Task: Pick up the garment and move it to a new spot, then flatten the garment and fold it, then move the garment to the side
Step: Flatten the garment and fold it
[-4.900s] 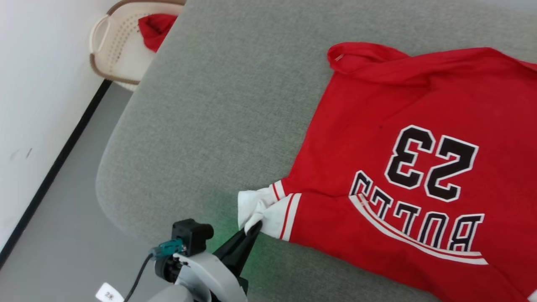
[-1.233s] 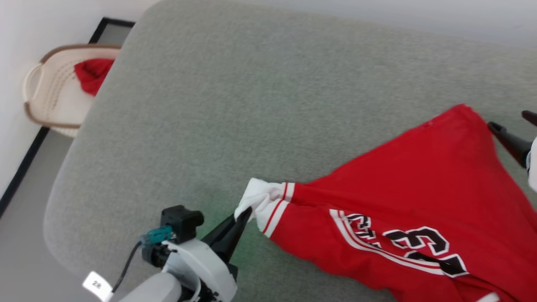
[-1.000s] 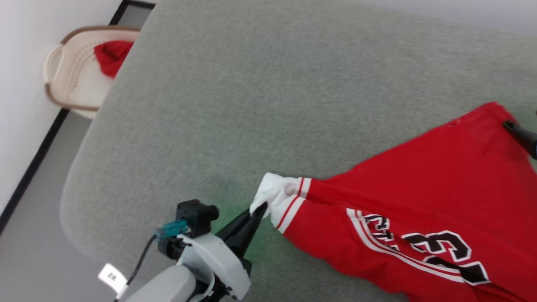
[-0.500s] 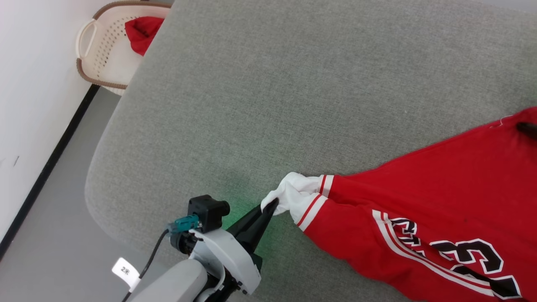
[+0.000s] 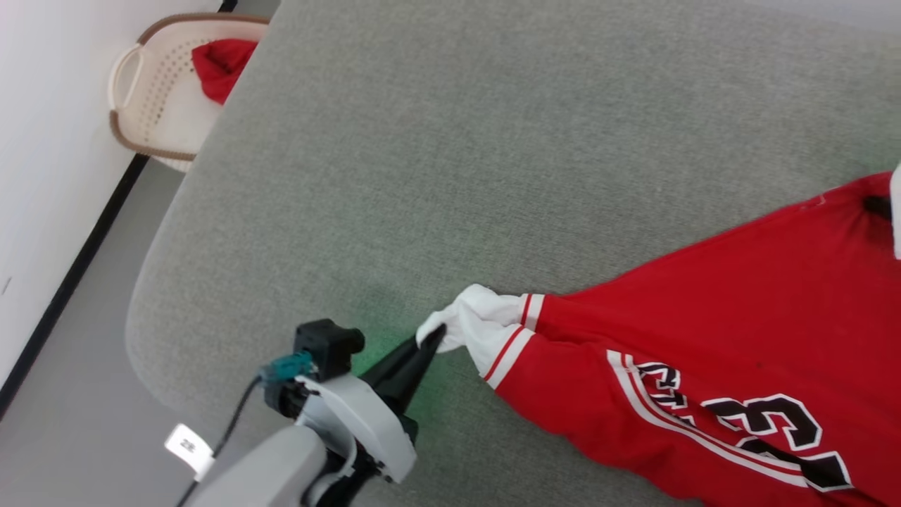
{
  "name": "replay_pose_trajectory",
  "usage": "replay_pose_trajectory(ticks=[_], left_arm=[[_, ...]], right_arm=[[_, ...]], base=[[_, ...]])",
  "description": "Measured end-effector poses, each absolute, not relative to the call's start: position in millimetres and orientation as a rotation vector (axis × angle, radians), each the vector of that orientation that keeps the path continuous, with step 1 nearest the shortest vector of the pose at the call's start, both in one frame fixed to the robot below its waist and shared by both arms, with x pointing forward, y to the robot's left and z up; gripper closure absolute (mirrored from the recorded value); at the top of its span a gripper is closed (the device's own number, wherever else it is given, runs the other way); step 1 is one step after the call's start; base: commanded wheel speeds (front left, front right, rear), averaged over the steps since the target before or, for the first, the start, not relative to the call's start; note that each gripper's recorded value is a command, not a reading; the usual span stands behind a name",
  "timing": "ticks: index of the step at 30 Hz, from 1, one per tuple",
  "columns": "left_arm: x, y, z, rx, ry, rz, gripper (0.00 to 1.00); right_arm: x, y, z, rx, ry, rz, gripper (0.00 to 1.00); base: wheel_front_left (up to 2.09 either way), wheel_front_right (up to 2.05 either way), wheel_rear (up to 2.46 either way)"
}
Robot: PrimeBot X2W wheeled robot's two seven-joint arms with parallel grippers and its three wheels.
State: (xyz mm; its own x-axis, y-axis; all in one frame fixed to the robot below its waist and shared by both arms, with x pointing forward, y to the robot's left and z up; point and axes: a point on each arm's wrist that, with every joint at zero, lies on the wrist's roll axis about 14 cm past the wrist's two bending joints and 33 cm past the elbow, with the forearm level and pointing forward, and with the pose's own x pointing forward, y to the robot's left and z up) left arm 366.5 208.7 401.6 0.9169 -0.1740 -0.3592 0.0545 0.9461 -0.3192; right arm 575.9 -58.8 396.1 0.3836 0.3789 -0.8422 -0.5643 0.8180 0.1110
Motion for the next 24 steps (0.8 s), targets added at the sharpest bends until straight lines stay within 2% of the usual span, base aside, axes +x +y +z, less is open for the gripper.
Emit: replay_pose_trajectory(ticks=[5,12,24], left_arm=[[379,217,422,-0.264,0.369,-0.157,1.00],[409,235,477,-0.137,0.301,-0.227,1.00],[466,244,615,0.037,0.110,-0.301,1.00]], right_arm=[[576,-56,419,-0.190,0.938,0.621,1.00],[585,-48,481,-0.163,0.742,0.645,1.00],[589,-45,620,-0.151,0.280,0.647,1.00]], base=[[0.00,0.00,0.00],[0.00,0.00,0.00],[0.00,0.00,0.00]])
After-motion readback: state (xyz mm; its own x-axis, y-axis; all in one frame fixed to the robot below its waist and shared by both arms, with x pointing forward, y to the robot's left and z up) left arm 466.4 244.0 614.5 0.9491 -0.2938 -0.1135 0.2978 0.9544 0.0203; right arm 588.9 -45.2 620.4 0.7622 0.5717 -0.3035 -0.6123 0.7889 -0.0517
